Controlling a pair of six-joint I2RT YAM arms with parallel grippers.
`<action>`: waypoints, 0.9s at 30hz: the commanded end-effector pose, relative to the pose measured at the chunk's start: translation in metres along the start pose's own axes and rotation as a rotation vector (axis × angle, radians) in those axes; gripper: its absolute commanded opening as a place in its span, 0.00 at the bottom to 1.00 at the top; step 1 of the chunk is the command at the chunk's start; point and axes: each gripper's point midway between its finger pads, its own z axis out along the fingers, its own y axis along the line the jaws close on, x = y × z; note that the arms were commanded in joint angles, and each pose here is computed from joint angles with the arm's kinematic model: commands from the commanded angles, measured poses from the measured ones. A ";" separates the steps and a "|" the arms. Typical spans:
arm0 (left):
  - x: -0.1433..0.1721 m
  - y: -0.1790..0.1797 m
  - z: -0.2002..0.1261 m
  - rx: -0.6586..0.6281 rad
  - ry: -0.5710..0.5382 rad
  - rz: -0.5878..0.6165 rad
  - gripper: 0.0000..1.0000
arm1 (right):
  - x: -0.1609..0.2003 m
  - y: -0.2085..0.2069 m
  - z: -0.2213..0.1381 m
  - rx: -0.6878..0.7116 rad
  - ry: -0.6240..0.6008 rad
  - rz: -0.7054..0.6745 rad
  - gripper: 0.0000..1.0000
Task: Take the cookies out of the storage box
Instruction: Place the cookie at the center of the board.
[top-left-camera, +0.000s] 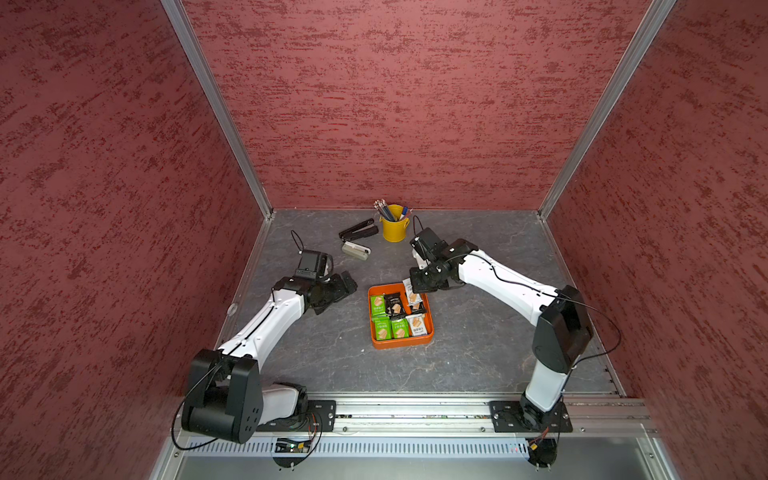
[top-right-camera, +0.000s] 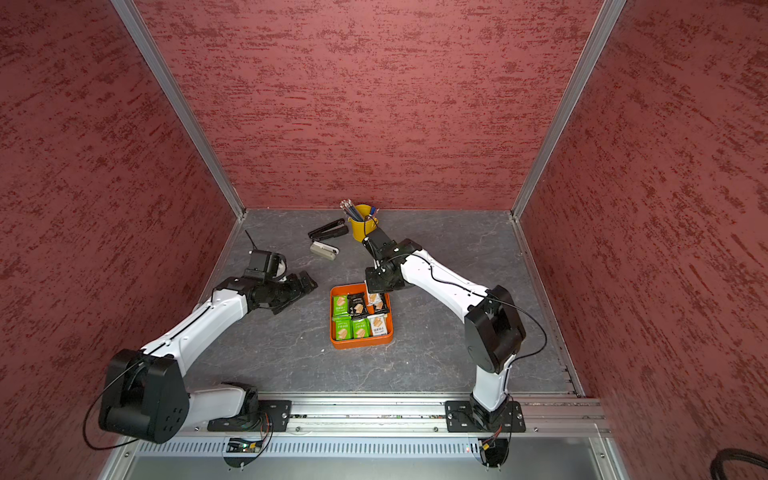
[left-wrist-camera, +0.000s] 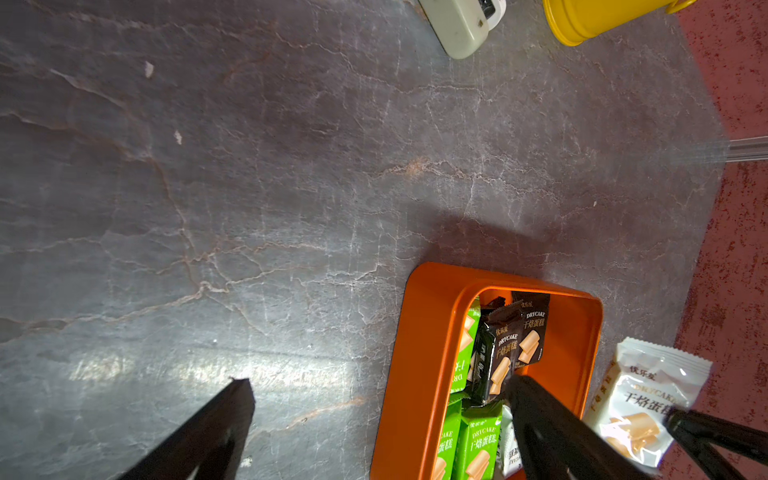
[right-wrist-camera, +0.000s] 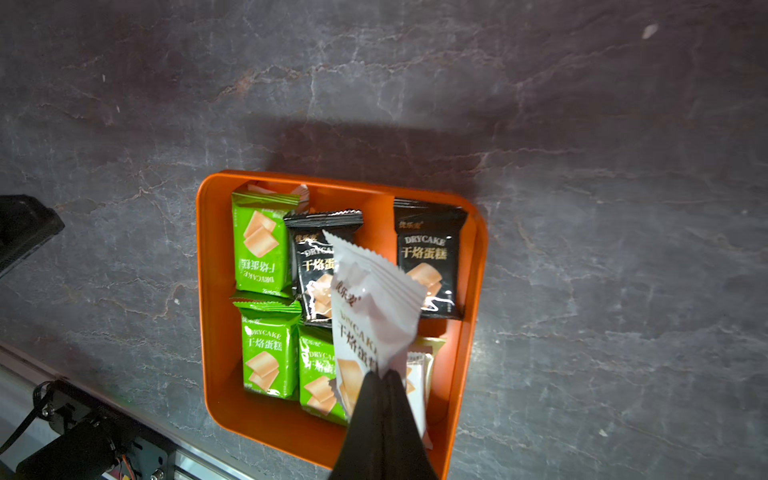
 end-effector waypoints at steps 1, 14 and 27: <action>-0.008 -0.015 0.000 0.036 -0.019 -0.001 1.00 | -0.016 -0.025 -0.014 0.025 -0.028 0.007 0.00; -0.019 -0.030 0.018 0.013 -0.013 -0.021 1.00 | -0.045 -0.118 0.023 0.015 0.057 0.097 0.00; -0.022 -0.036 0.025 -0.019 -0.028 -0.044 1.00 | -0.064 -0.142 0.060 -0.028 0.108 0.117 0.00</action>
